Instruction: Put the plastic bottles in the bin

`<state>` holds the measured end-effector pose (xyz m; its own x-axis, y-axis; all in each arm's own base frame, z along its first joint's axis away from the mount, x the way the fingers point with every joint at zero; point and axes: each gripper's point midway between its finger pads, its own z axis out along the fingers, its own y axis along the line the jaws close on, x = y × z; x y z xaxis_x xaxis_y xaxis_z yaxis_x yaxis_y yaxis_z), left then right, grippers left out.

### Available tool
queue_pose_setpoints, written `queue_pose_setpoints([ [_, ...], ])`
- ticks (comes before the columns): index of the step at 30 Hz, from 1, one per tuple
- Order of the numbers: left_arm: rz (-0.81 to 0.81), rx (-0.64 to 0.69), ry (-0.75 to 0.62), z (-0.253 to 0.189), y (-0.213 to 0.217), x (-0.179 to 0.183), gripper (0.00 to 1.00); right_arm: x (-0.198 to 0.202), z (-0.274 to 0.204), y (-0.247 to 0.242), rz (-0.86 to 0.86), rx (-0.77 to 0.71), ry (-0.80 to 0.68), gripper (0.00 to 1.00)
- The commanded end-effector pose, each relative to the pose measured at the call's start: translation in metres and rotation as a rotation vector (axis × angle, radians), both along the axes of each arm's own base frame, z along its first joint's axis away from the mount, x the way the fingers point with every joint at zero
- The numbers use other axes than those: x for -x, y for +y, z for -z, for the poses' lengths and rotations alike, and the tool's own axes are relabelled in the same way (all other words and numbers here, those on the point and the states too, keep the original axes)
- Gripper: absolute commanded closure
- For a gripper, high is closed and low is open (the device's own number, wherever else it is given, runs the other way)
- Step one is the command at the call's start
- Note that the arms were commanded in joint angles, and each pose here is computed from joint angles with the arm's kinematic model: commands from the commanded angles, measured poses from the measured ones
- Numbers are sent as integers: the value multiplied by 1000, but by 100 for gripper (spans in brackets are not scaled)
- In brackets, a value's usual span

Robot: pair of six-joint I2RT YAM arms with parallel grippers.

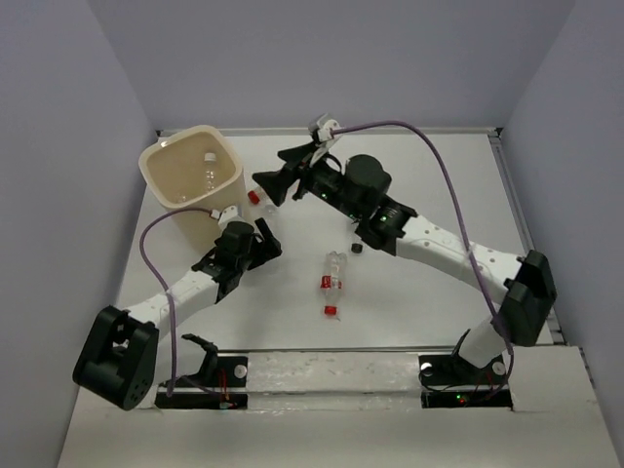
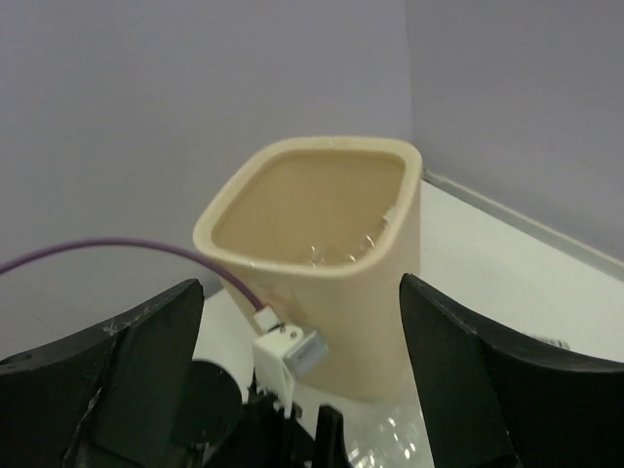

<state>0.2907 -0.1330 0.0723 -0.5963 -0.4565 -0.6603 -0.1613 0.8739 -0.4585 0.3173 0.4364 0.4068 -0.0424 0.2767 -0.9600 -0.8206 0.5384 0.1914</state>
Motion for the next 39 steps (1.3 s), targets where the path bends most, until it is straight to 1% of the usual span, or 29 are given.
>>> queue_pose_setpoints([
  [1,-5,-55,-65,-11,-12,-26,1,-8,57,-56,135,41,128,13],
  [2,-3,-71,-46,-2,-13,-28,1,-9,66,-68,157,52,152,12],
  [4,-12,-85,-52,-3,-16,-37,1,-20,84,-109,235,57,250,10],
  [5,-14,-109,-31,5,-16,-39,1,-25,115,-126,269,87,319,9],
  [6,-28,-135,-18,9,-15,-45,1,-38,127,-156,313,65,388,8],
  [7,-36,-147,-15,10,-15,-48,1,-44,144,-171,350,73,435,7],
  [9,-42,-170,-15,11,-18,-53,2,-57,183,-207,442,116,520,3],
  [10,-48,-196,6,21,-16,-54,4,-60,198,-218,471,146,558,2],
  [13,-49,-223,40,35,-18,-52,21,-78,239,-241,547,200,648,0],
  [14,-46,-224,45,37,-19,-50,32,-83,248,-243,556,212,670,0],
  [15,-45,-225,54,41,-18,-47,38,-88,252,-241,562,216,682,0],
  [16,-36,-220,40,36,-23,-43,42,-94,272,-244,576,244,722,0],
  [18,-18,-214,33,33,-26,-34,52,-102,279,-239,572,249,740,0],
  [19,-14,-192,1,20,-30,-32,54,-105,294,-237,570,270,770,0],
  [20,-1,-199,10,23,-32,-27,55,-108,289,-235,570,260,762,0],
  [21,9,-178,-19,10,-34,-22,58,-107,303,-228,537,272,796,0],
  [24,66,-96,-122,-36,-53,-9,59,-117,319,-225,545,284,826,2],
  [25,81,-78,-144,-49,-56,-5,59,-122,323,-230,569,283,834,5],
  [26,108,-41,-190,-74,-61,3,59,-125,331,-229,575,289,850,12],
  [27,116,-25,-216,-87,-61,6,59,-128,333,-233,585,280,857,12],
  [28,120,7,-261,-111,-62,6,59,-129,334,-232,585,279,860,22],
  [29,112,45,-326,-139,-58,9,59,-130,336,-232,588,278,864,27],
  [30,114,49,-387,-166,-55,8,59,-130,336,-232,587,277,861,44],
  [32,74,57,-492,-208,-42,8,59,-131,331,-234,597,263,847,60],
  [33,53,51,-536,-227,-36,6,58,-129,331,-238,619,264,841,63],
  [34,10,30,-602,-260,-25,3,58,-131,319,-240,631,242,813,63],
  [35,-15,14,-622,-272,-20,-1,58,-129,314,-242,636,234,804,63],
  [36,-58,27,-677,-306,-10,-5,58,-126,313,-245,646,236,797,64],
  [39,-141,-29,-720,-337,7,-25,57,-122,287,-249,645,207,746,65],
])
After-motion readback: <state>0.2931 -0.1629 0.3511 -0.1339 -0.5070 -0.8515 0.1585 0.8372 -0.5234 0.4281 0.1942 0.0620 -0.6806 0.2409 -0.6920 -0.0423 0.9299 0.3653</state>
